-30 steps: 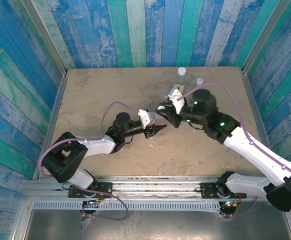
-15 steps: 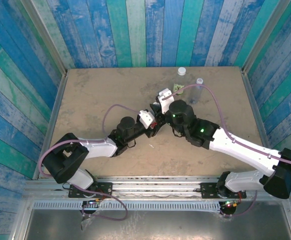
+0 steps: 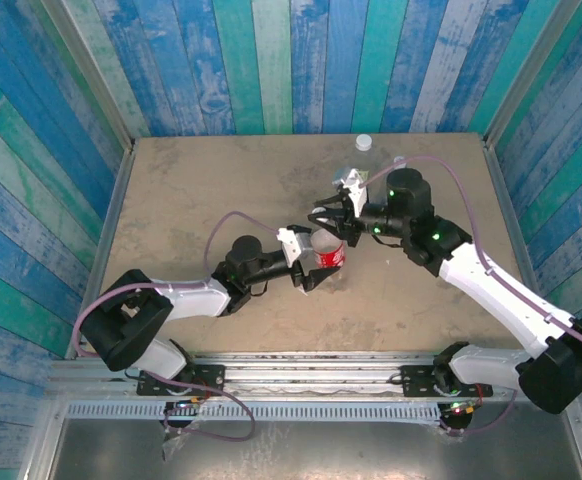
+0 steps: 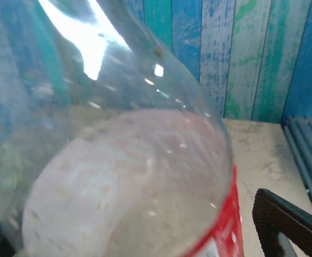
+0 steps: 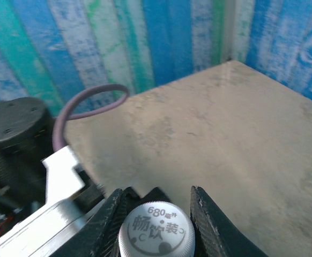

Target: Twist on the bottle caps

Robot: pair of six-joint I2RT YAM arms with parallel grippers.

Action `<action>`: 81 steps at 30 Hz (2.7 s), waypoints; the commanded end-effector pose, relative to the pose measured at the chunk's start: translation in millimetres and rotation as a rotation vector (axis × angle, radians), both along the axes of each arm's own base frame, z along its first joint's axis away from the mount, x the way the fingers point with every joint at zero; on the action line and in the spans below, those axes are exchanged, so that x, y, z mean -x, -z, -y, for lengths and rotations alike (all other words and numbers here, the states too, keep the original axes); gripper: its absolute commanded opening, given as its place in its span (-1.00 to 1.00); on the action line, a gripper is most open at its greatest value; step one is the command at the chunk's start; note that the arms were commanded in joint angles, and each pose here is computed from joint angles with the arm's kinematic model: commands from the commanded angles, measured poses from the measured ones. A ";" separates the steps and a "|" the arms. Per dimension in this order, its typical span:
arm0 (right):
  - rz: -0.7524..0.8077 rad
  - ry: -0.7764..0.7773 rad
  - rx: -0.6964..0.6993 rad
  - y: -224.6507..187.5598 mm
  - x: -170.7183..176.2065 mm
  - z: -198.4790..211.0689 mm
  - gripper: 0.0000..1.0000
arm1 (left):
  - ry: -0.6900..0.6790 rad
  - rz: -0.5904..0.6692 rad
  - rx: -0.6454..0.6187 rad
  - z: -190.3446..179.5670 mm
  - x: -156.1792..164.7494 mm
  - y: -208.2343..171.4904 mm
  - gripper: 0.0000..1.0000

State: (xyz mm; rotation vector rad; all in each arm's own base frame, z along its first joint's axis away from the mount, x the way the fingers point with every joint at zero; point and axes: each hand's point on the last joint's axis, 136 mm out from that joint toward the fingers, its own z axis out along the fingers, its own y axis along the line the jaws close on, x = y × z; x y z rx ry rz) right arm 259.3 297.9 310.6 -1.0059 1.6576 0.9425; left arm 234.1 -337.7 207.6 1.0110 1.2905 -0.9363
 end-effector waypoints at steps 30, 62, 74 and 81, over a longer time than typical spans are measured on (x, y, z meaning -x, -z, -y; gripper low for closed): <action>0.119 -0.118 0.299 -17.0 55.9 52.9 0.34 | 0.155 0.120 -0.096 7.3 9.2 -4.5 -0.03; -0.027 -0.286 0.666 48.9 56.3 51.2 -0.61 | 0.210 0.184 -0.152 2.6 23.6 -3.3 0.01; -0.498 0.224 0.486 54.8 12.6 45.0 -0.87 | -0.202 0.144 -0.214 -9.4 -51.4 2.1 -0.02; -0.444 0.360 0.400 41.3 6.5 62.9 0.02 | -0.224 0.123 -0.160 -6.9 -58.5 -0.9 -0.01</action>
